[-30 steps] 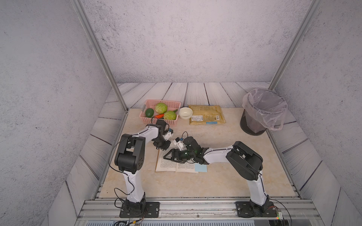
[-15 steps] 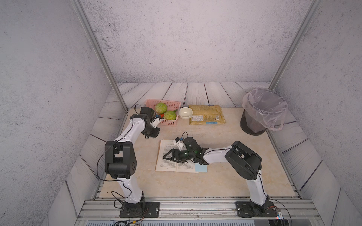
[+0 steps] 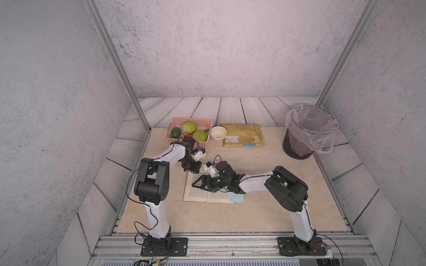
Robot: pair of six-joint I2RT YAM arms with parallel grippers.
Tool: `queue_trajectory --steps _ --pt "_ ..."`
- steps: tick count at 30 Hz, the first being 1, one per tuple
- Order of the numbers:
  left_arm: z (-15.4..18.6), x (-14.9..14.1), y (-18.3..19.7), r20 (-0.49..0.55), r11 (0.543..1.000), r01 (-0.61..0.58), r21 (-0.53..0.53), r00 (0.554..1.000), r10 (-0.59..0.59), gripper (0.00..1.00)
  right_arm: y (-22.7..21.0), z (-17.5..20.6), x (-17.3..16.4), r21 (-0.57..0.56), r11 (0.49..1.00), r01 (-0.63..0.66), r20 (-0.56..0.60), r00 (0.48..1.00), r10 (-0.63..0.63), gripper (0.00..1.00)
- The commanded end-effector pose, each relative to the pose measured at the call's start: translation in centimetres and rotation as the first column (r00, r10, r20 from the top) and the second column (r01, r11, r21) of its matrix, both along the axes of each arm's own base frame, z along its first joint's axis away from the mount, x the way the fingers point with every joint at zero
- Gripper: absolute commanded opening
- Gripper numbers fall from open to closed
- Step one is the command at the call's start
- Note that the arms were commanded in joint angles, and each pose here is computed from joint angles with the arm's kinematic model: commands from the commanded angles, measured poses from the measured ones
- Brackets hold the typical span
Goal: Peel off the used sticky note
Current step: Turn the page of the book at the center of the board, then tear off the note from the book.
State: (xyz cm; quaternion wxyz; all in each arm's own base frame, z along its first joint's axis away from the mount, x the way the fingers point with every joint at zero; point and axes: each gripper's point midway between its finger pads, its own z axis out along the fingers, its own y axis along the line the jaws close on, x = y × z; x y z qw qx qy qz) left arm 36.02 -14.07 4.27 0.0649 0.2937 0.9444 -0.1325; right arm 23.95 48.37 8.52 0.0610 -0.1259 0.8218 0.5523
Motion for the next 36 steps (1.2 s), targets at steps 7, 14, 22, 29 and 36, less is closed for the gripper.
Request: queue_trajectory --steps 7,14,22,29,36 --pt "-3.8 -0.7 1.4 -0.064 0.991 0.003 0.136 0.998 0.006 0.00 -0.9 -0.2 -0.7 -0.064 0.998 -0.002 -0.011 1.000 0.002 0.90" --pt "-4.0 -0.7 1.6 -0.061 0.990 -0.004 0.143 0.998 0.013 0.00 -5.1 4.4 0.4 -0.092 0.995 0.050 0.043 0.998 -0.046 0.90" --pt "-4.0 -0.5 1.7 -0.046 0.989 -0.015 0.144 0.999 0.022 0.00 -17.0 1.1 -1.4 -0.341 0.929 0.146 0.000 0.988 -0.155 0.82" --pt "-3.9 -0.5 1.7 -0.042 0.990 -0.016 0.142 0.999 0.023 0.00 -22.1 -3.5 -5.4 -0.467 0.870 0.159 -0.064 0.975 -0.213 0.73" --pt "-4.0 -0.5 1.7 -0.039 0.989 -0.019 0.144 0.999 0.025 0.00 -23.7 -5.7 -5.9 -0.516 0.834 0.194 -0.077 0.959 -0.271 0.65"
